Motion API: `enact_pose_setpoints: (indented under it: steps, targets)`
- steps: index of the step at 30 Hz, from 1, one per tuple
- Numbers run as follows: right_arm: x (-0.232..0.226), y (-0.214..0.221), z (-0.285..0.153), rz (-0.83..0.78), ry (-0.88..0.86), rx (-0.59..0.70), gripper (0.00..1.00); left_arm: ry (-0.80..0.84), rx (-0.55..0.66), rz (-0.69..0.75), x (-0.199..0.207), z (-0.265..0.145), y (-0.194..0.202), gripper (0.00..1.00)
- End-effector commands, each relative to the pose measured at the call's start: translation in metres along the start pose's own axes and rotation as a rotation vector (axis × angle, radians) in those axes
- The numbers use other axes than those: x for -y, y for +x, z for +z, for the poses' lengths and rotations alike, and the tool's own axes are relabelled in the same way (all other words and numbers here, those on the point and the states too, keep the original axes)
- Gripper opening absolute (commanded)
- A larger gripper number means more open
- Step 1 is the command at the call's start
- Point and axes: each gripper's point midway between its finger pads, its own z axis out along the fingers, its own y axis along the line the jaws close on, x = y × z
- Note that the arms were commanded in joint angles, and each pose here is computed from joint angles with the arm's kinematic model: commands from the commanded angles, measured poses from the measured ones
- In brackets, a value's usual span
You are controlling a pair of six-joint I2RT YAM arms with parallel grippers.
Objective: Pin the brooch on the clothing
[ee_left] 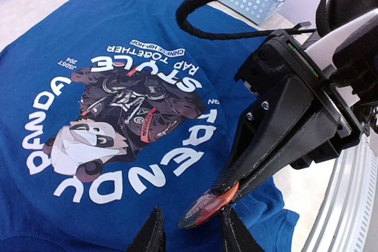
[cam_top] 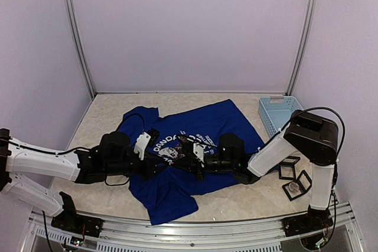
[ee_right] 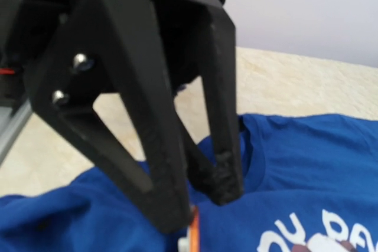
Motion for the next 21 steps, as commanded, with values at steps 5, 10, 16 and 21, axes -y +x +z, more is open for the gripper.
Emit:
enact_pose_setpoints:
  steps: [5, 10, 16, 21]
  targets:
    - [-0.009, -0.016, 0.000, 0.005, -0.065, 0.068, 0.00, -0.049, 0.117, 0.008, -0.010, -0.017, -0.005, 0.31]
    - [-0.011, -0.013, 0.001, 0.013, -0.081, 0.060, 0.00, -0.013, 0.279, 0.053, -0.010, -0.035, -0.011, 0.35]
    - [-0.011, -0.010, 0.004, 0.011, -0.089, 0.050, 0.00, 0.043, 0.332, 0.139, -0.002, -0.043, -0.006, 0.38]
    - [-0.011, -0.010, 0.004, 0.000, -0.094, 0.043, 0.00, 0.075, 0.299, 0.257, 0.004, -0.027, -0.003, 0.40]
